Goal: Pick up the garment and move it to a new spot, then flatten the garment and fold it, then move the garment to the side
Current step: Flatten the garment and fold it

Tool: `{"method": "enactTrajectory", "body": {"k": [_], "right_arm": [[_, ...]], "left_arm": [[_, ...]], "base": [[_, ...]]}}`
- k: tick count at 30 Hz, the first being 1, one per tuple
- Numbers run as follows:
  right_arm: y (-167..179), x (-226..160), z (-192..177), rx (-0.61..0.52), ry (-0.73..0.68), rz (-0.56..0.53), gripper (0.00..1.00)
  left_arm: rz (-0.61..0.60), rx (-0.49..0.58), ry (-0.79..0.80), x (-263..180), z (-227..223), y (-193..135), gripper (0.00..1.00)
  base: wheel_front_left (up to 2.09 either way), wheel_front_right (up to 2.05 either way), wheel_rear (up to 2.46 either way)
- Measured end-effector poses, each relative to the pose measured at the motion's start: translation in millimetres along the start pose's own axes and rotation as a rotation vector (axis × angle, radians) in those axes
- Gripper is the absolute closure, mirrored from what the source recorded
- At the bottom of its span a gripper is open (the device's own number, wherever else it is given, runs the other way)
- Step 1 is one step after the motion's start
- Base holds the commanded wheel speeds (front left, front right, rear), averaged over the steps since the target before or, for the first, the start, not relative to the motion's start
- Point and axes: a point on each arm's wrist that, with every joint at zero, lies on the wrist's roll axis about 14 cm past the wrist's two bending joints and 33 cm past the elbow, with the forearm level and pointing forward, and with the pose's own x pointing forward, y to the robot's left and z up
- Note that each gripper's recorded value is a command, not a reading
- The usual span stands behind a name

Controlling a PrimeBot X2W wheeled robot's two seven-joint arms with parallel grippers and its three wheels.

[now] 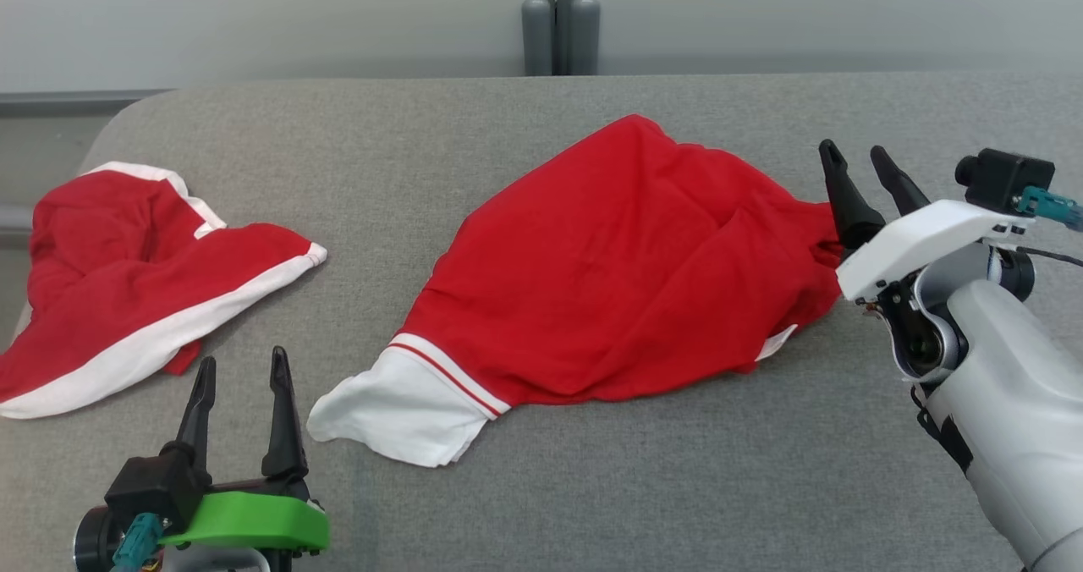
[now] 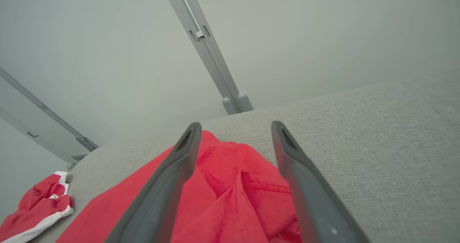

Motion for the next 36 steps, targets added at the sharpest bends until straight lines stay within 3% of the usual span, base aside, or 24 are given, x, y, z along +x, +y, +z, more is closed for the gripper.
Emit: {"method": "enactTrajectory", "body": {"k": [7, 18, 23, 32, 36], "right_arm": [[-21, -45, 5, -0.039, -0.072, -0.048, 0.00], [-22, -106, -46, 0.028, -0.039, -0.120, 0.00], [-12, -104, -53, 0.002, -0.015, -0.095, 0.00], [-16, -90, -98, -0.089, 0.244, -0.085, 0.00], [-14, -81, -109, -0.095, 0.288, -0.077, 0.00]], "left_arm": [[-0.033, -0.004, -0.016, -3, 5, -10, 0.00], [-0.060, -0.011, -0.031, -7, 10, -19, 0.00], [-0.067, -0.013, -0.025, -7, 8, -21, 0.00], [-0.050, -0.013, -0.009, -12, 3, -15, 0.00], [-0.028, -0.012, -0.001, -15, 1, -7, 0.00]], "base": [[0.00, 0.00, 0.00], [0.00, 0.00, 0.00], [0.00, 0.00, 0.00], [0.00, 0.00, 0.00], [0.00, 0.00, 0.00]]}}
